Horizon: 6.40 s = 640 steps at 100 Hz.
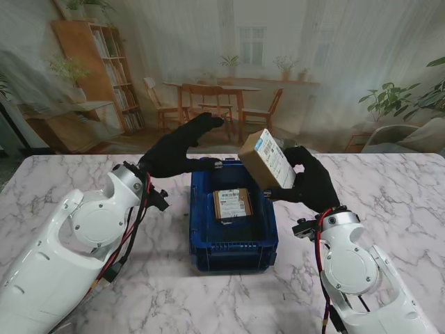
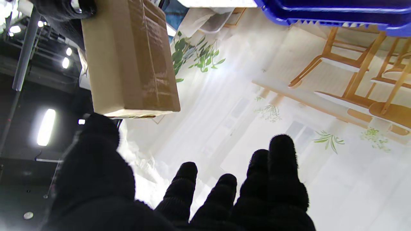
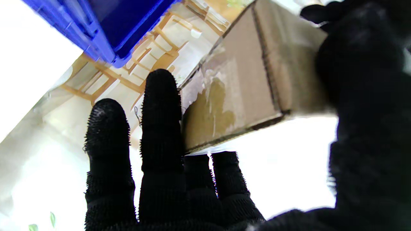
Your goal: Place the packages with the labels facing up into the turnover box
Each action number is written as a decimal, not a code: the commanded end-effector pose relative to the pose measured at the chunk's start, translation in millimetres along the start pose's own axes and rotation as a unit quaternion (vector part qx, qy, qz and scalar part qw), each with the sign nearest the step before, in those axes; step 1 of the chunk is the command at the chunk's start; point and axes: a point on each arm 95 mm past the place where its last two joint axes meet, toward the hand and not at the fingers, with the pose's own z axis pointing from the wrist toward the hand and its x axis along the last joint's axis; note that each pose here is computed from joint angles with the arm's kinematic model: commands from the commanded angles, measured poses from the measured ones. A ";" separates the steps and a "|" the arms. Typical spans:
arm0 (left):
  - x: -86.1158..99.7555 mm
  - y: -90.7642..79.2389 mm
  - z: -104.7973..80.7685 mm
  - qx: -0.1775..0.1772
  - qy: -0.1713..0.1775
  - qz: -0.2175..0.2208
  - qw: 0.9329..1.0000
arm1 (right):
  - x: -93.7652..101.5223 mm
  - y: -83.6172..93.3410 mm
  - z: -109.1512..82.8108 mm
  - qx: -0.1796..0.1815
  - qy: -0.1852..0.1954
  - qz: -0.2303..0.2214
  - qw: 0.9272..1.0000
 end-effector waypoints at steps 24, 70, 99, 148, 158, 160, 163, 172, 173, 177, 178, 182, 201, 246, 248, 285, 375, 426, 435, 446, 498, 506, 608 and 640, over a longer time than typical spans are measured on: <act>4.1 -11.9 -1.7 -0.048 0.013 0.067 0.997 | -14.3 -1.8 -1.6 0.007 0.012 -0.107 0.994; 35.8 -1.6 30.8 -0.135 0.027 0.082 0.987 | -12.1 -16.3 16.4 0.013 0.012 -0.211 0.977; 40.7 14.0 45.3 -0.192 0.033 0.145 0.970 | -6.3 -25.7 22.9 0.021 0.013 -0.253 0.967; 37.8 31.6 63.6 -0.242 0.020 0.225 0.944 | 5.1 -36.3 16.3 0.034 0.035 -0.267 0.963; 37.3 34.7 67.6 -0.251 0.016 0.228 0.941 | 7.3 -38.2 14.8 0.034 0.043 -0.270 0.961; 37.0 35.4 68.3 -0.253 0.015 0.229 0.940 | 7.7 -38.7 14.6 0.035 0.044 -0.271 0.961; 36.6 36.3 69.6 -0.255 0.014 0.230 0.939 | 8.3 -39.4 14.3 0.036 0.046 -0.272 0.961; 35.2 38.9 72.5 -0.265 0.009 0.232 0.936 | 9.5 -41.3 13.8 0.039 0.051 -0.274 0.960; 35.0 39.1 72.9 -0.266 0.009 0.232 0.935 | 9.6 -41.4 13.7 0.039 0.051 -0.274 0.960; 34.2 40.2 73.8 -0.271 0.007 0.233 0.934 | 10.1 -42.0 13.6 0.040 0.052 -0.275 0.959; 33.9 40.5 74.0 -0.271 0.006 0.234 0.934 | 10.2 -42.1 13.6 0.040 0.052 -0.275 0.959; 32.8 41.1 75.1 -0.273 0.005 0.237 0.932 | 10.6 -42.6 13.5 0.041 0.053 -0.274 0.959; 27.5 41.4 76.7 -0.282 -0.006 0.244 0.928 | 11.0 -43.9 12.6 0.043 0.056 -0.276 0.958; 23.6 44.7 79.2 -0.295 -0.015 0.243 0.924 | 11.9 -46.7 11.9 0.050 0.061 -0.287 0.955; 23.0 45.0 79.4 -0.295 -0.016 0.243 0.924 | 11.9 -46.6 11.7 0.050 0.061 -0.287 0.955; 14.4 48.6 80.3 -0.275 -0.041 0.229 0.933 | 12.0 -46.1 10.5 0.048 0.056 -0.282 0.957; 0.9 62.1 80.5 -0.240 -0.082 0.172 0.952 | 9.6 -41.1 -6.4 0.088 0.043 -0.205 0.974; -6.7 72.6 78.1 -0.226 -0.104 0.129 0.960 | -13.4 -6.2 -44.0 -0.048 0.014 -0.160 0.986; -6.8 75.8 77.5 -0.226 -0.105 0.125 0.960 | -25.2 -0.9 -50.8 -0.074 -0.009 -0.148 0.986; -6.5 79.6 75.9 -0.229 -0.107 0.125 0.959 | -37.5 3.4 -57.7 -0.098 -0.035 -0.135 0.985; -10.5 93.0 45.3 -0.257 -0.116 0.126 0.951 | -76.7 5.1 -63.6 -0.160 -0.104 -0.103 0.976; -11.5 94.8 40.6 -0.258 -0.117 0.124 0.951 | -77.6 4.8 -63.1 -0.159 -0.105 -0.107 0.976; 0.2 106.6 18.5 -0.262 -0.095 0.120 0.953 | -79.0 5.7 -61.8 -0.161 -0.122 -0.120 0.972; -7.1 114.8 19.2 -0.278 -0.099 0.116 0.948 | -79.4 5.5 -61.4 -0.160 -0.124 -0.122 0.971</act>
